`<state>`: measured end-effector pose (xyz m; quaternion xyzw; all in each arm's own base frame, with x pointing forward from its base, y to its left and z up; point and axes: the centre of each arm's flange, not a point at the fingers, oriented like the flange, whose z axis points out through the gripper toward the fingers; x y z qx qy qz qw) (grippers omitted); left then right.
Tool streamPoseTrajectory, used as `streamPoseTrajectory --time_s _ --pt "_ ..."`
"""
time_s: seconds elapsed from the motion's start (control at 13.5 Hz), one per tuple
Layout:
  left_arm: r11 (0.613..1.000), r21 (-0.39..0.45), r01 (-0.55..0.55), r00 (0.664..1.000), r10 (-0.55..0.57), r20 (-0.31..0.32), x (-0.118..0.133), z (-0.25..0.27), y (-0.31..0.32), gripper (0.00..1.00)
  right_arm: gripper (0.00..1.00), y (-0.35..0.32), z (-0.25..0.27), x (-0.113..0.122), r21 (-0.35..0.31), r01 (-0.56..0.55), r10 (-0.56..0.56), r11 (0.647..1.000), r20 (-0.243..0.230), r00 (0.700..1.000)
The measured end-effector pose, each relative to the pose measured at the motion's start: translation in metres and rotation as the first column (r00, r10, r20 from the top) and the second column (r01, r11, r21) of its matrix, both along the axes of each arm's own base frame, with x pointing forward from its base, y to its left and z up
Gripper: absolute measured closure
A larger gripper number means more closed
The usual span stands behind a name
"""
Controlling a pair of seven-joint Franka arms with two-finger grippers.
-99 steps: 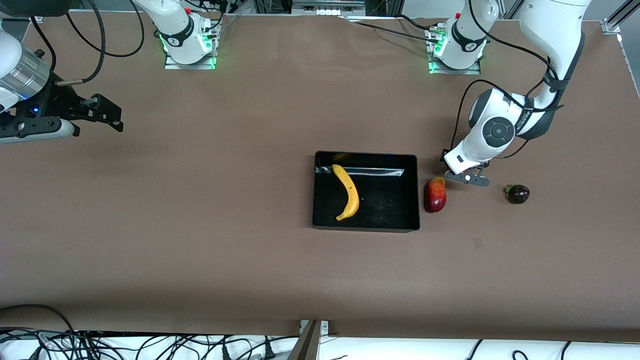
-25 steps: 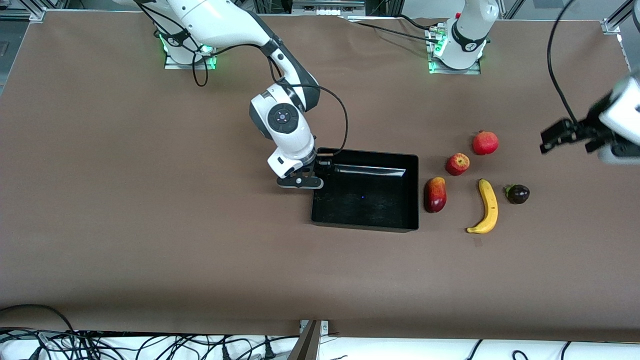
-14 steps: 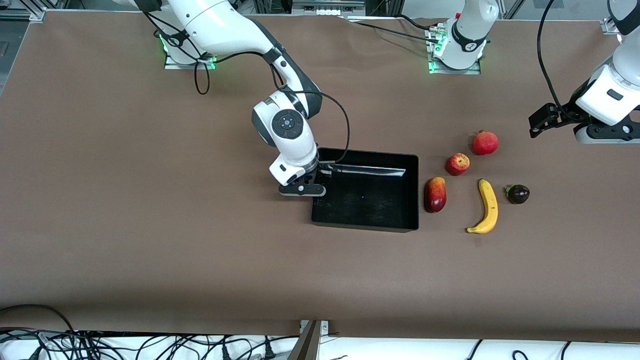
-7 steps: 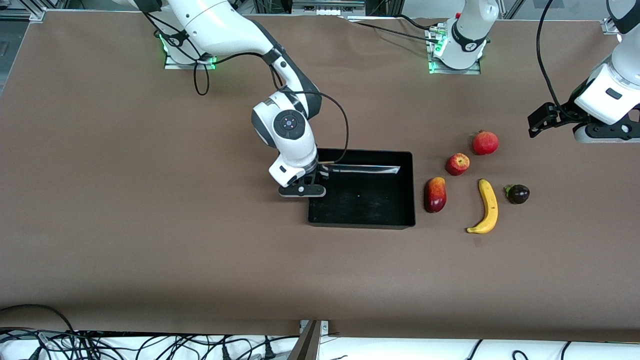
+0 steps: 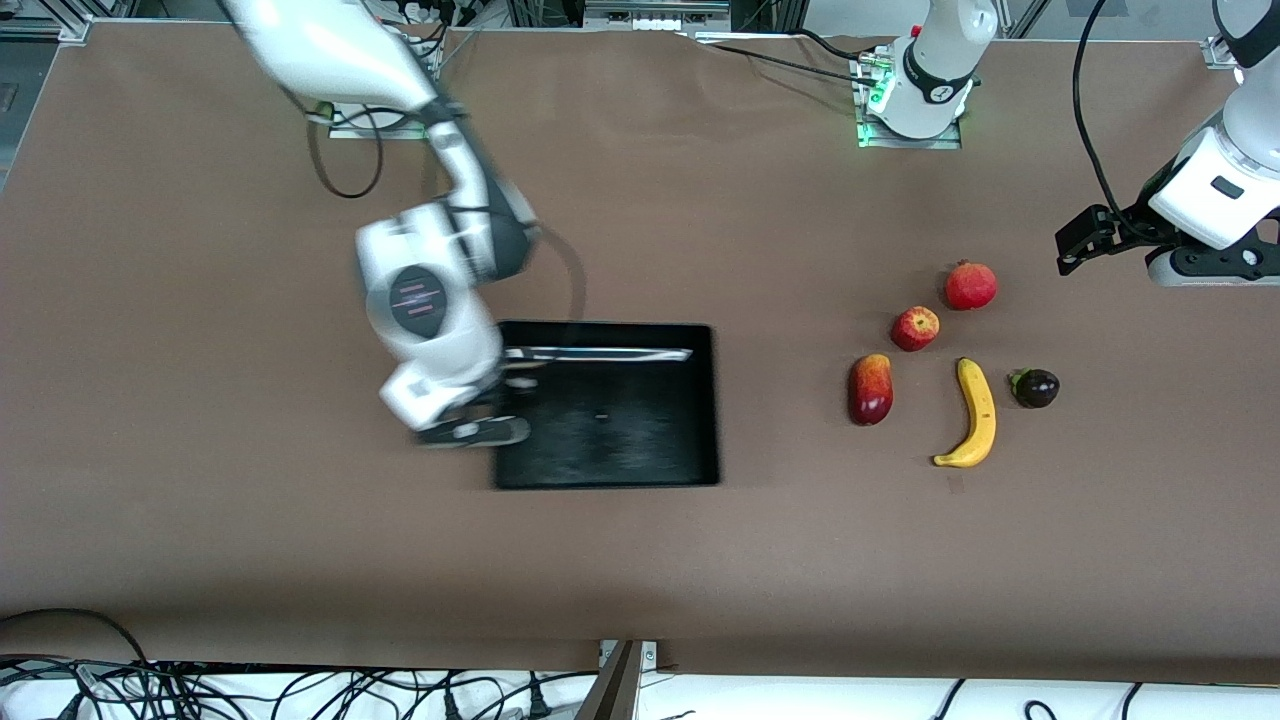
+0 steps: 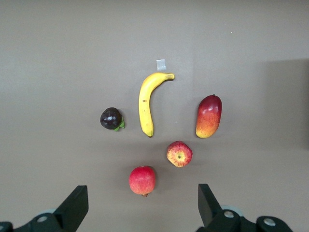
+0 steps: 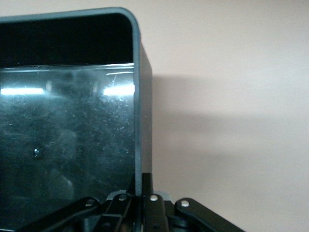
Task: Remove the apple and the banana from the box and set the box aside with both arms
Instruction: 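Drag the black tray away from the fruits with the right gripper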
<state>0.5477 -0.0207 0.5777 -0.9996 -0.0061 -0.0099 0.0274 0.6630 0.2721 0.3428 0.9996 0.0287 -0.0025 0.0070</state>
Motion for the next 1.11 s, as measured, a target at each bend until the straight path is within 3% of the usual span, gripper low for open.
streamPoseTrajectory --time_s 0.15,0.44,0.74,1.11 --pt "1.000 0.000 0.000 1.000 0.000 0.000 0.000 0.000 0.000 0.00 0.95 -0.078 0.014 0.013 0.012 0.000 0.000 1.000 -0.036 0.999" --pt "1.000 0.000 0.000 1.000 0.000 0.000 0.000 0.000 0.000 0.00 0.95 -0.203 0.003 0.000 0.031 -0.047 0.050 0.998 -0.075 0.996" --pt "1.000 0.000 0.001 1.000 -0.001 0.000 0.000 0.000 0.000 0.00 0.95 -0.299 -0.042 -0.021 0.064 -0.069 0.072 0.996 -0.053 0.996" --pt "1.000 0.000 0.001 1.000 -0.001 0.001 0.000 0.000 -0.001 0.00 0.95 -0.336 -0.099 -0.057 0.062 -0.008 0.008 0.998 0.001 1.000"
